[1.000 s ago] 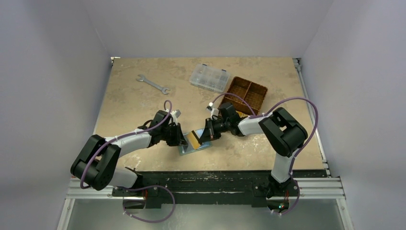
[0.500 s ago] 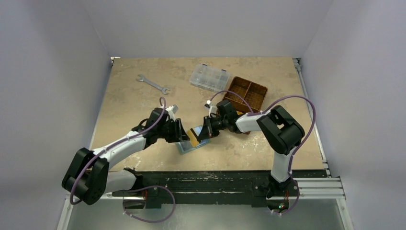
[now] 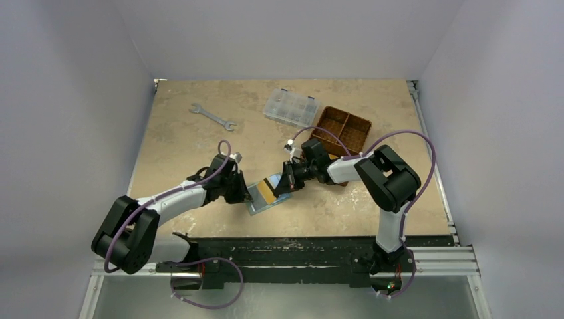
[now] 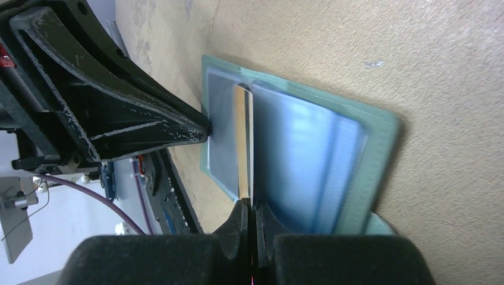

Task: Put the credit cards into the card holder
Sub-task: Insert the credit card into the card holder.

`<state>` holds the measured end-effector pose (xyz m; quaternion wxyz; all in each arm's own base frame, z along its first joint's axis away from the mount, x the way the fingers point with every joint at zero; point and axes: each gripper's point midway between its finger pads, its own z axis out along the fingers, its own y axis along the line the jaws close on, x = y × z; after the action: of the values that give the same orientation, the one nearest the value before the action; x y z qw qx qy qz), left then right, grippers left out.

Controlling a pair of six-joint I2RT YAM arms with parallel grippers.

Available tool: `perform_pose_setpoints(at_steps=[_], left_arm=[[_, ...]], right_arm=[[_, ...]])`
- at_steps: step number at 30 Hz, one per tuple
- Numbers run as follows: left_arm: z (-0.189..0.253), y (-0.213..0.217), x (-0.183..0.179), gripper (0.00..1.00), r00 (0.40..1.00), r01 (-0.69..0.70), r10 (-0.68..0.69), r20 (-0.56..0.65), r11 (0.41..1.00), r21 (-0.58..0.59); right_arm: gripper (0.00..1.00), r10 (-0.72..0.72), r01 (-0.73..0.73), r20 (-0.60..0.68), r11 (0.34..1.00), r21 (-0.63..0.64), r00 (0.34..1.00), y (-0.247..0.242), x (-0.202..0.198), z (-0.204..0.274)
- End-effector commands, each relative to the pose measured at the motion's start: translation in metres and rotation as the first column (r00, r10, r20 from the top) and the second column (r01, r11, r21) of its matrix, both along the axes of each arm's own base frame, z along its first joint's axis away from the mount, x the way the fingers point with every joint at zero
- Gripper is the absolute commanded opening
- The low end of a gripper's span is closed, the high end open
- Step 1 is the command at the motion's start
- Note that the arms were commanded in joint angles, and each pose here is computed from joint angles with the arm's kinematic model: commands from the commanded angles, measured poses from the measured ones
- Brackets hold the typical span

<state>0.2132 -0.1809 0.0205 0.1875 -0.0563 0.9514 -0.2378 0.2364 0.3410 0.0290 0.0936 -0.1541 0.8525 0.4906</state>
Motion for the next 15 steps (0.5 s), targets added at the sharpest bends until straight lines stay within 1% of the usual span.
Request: perform_pose_setpoints(at_steps=[1,7,15], left_arm=[[-0.014,0.005,-0.002,0.01,0.999,-0.031,0.031,-0.014,0.999,0.009],[-0.022,0.002,-0.007,0.0,0.999,-0.024,0.024,-0.034,1.0,-0.007],[-0.021,0.002,-0.008,0.0,0.999,-0.017,0.016,-0.028,1.0,-0.016]], right_arm=[[0.0,-0.046,0.046,0.009,0.999,-0.015,0.999,0.0,0.009,-0.005],[0.0,-0.082,0.082,-0.014,0.996,0.02,0.997,0.004,0.008,-0.002],[0.0,-0.108,0.111,-0.061,0.993,0.031,0.992,0.005,-0.003,0.0]])
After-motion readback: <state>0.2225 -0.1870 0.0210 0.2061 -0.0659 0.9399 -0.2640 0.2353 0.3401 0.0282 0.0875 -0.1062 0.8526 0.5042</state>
